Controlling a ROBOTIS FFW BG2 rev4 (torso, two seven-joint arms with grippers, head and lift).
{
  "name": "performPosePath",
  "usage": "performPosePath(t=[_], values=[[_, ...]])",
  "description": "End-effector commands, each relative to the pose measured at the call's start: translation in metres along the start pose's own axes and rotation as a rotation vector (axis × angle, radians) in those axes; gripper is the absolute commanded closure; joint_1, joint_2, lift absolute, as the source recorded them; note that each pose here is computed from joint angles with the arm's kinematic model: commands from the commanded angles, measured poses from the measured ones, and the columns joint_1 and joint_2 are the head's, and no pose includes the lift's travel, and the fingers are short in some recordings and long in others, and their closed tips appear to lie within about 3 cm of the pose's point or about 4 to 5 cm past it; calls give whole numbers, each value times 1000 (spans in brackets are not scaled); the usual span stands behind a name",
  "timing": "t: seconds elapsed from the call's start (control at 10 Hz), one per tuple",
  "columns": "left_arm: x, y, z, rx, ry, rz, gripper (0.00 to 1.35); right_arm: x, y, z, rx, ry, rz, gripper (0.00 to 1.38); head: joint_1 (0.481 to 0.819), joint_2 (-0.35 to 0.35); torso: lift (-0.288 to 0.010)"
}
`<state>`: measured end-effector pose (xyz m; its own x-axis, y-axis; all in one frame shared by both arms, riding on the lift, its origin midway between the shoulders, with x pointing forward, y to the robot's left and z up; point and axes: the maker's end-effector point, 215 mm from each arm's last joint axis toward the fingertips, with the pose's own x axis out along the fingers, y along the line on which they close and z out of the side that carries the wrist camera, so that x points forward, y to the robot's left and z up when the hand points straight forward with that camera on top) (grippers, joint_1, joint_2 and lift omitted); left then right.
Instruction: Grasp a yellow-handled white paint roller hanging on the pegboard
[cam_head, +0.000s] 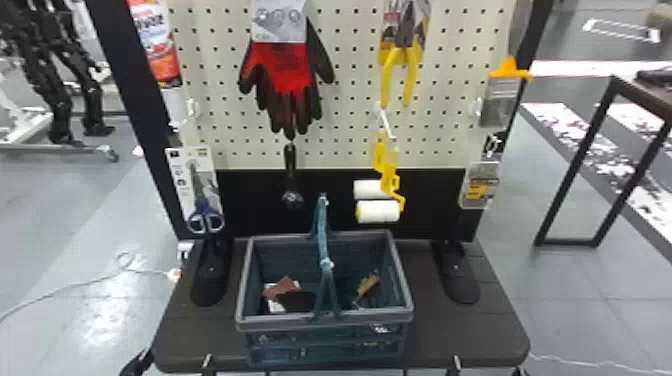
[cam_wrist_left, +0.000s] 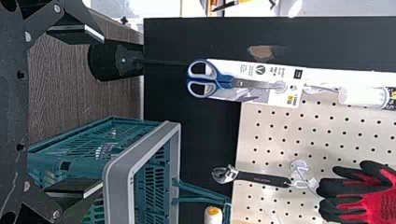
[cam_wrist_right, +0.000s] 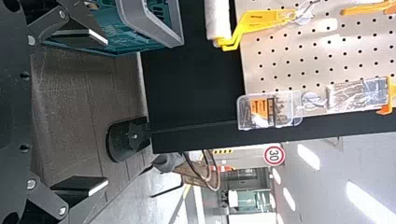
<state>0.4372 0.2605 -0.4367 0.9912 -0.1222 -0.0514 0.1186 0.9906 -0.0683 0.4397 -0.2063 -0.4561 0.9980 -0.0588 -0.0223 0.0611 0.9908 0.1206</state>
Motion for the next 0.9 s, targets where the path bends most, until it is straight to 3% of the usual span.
performPosePath(t=[0.0,0.5,0.8], values=[[0,0,0,0,2,-1,209,5,2,5,3,-11,1,246,549,0,-100],[1,-2,-3,1,10,-6,209,14,4,11,2,-13,6,257,549,0,-100],[2,-2,-5,1,18,-12,209,50,23,28,-50,14,131,246,549,0,-100]])
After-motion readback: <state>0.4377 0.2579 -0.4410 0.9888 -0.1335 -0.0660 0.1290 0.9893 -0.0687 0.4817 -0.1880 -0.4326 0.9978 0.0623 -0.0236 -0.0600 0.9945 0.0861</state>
